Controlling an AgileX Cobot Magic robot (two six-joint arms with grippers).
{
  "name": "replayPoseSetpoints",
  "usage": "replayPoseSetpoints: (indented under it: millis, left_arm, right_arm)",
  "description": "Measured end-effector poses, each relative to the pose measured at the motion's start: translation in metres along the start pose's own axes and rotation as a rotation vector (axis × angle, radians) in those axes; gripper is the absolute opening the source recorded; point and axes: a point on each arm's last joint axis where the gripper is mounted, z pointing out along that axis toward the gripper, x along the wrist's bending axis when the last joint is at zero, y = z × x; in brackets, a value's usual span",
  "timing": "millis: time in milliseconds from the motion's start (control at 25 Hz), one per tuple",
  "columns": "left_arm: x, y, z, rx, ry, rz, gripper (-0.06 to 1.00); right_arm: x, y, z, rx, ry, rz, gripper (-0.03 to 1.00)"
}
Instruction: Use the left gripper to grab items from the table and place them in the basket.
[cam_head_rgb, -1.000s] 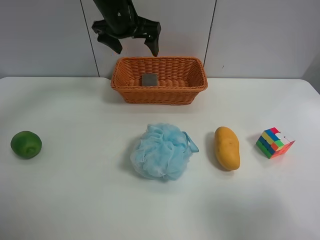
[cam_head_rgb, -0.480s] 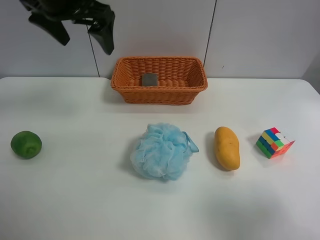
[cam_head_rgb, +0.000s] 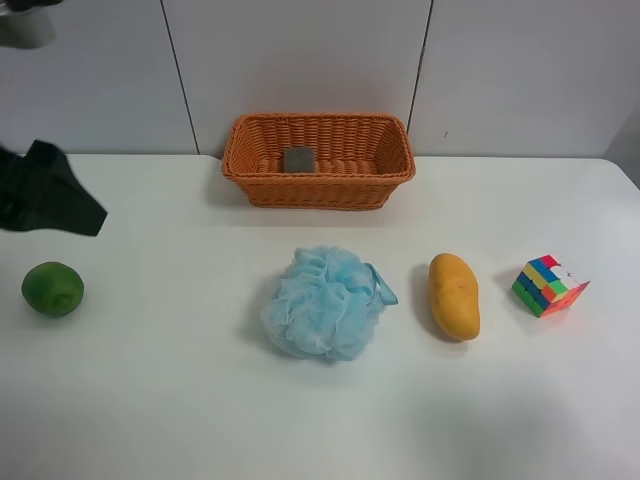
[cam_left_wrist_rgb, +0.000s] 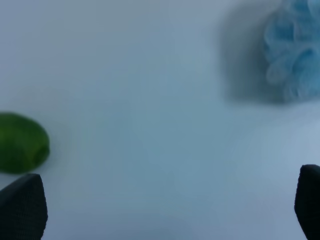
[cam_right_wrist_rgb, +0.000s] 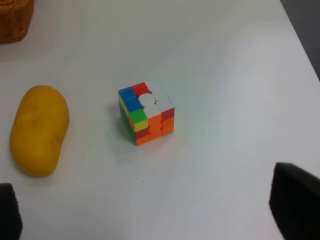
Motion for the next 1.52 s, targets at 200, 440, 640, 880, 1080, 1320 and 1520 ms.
replayPoseSetpoints:
  millis: [200, 440, 640, 880, 1080, 1320, 1520]
  left_arm:
    - [0.004, -0.050, -0.022, -0.085, -0.005, -0.002, 0.99]
    - [0.018, -0.099, -0.035, -0.201, 0.069, -0.097, 0.99]
    - [0.023, -0.130, -0.042, -0.266, 0.166, -0.142, 0.99]
    - [0.021, -0.152, -0.054, -0.298, 0.250, -0.166, 0.99]
    - [0.016, -0.165, -0.064, -0.392, 0.284, -0.173, 0.99]
    - [0.010, -0.178, -0.073, -0.495, 0.295, -0.157, 0.99]
    - [0.009, -0.179, -0.073, -0.501, 0.294, -0.156, 0.99]
  right_arm:
    - [0.000, 0.000, 0.000, 0.000, 0.000, 0.000, 0.99]
    - [0.000, 0.000, 0.000, 0.000, 0.000, 0.000, 0.99]
    - [0.000, 0.000, 0.000, 0.000, 0.000, 0.000, 0.99]
    - [0.000, 0.000, 0.000, 0.000, 0.000, 0.000, 0.99]
    - [0.000, 0.000, 0.000, 0.000, 0.000, 0.000, 0.99]
    - [0.000, 0.000, 0.000, 0.000, 0.000, 0.000, 0.99]
    - [0.000, 0.000, 0.000, 0.000, 0.000, 0.000, 0.99]
